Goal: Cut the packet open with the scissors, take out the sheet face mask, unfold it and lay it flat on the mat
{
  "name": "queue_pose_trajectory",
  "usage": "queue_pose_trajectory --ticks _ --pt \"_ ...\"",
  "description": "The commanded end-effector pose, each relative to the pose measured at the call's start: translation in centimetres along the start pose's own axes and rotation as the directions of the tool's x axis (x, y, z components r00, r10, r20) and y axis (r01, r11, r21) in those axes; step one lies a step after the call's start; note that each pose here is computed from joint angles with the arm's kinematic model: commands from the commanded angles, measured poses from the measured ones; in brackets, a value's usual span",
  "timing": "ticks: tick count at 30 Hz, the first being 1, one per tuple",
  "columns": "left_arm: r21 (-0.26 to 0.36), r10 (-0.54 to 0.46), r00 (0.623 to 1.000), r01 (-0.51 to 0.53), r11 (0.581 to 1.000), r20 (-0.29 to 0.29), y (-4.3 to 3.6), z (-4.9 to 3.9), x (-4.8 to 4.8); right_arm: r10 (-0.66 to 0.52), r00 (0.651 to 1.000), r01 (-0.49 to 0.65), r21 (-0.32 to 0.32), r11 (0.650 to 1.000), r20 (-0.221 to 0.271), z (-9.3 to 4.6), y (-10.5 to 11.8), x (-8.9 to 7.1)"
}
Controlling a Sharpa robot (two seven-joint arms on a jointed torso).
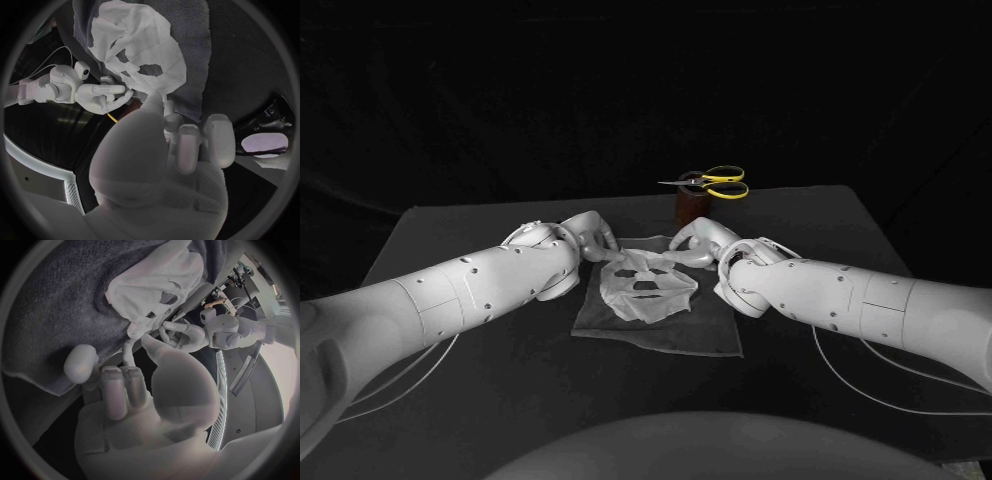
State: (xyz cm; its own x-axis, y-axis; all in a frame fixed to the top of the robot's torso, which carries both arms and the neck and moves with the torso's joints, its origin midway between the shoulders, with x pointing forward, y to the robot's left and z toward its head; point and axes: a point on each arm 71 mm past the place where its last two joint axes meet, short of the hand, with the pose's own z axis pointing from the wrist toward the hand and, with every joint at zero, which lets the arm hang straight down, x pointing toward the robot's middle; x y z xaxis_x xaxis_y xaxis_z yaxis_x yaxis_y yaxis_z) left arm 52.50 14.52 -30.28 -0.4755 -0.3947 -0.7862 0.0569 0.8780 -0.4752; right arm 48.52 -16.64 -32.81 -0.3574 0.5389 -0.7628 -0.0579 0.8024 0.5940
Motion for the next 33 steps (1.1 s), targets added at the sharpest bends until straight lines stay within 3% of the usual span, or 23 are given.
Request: queue_pose_trajectory --ticks 1,19,33 --pt "0.006 0.01 1.0 -0.01 1.0 -0.017 -0.3 0.05 0.26 -0.001 0.999 0.0 -0.014 1.0 -0.041 0.18 0.29 0.61" --pt "0.007 0.013 0.999 -0.013 1.0 -0.029 -0.39 0.12 0.39 -0.025 0.998 0.025 -0.011 1.0 -0.064 0.42 0.24 1.32" --pt "0.009 0.012 0.999 -0.012 1.0 -0.039 -0.46 0.14 0.49 0.0 1.0 0.001 -0.043 0.999 0.029 0.49 0.44 0.68"
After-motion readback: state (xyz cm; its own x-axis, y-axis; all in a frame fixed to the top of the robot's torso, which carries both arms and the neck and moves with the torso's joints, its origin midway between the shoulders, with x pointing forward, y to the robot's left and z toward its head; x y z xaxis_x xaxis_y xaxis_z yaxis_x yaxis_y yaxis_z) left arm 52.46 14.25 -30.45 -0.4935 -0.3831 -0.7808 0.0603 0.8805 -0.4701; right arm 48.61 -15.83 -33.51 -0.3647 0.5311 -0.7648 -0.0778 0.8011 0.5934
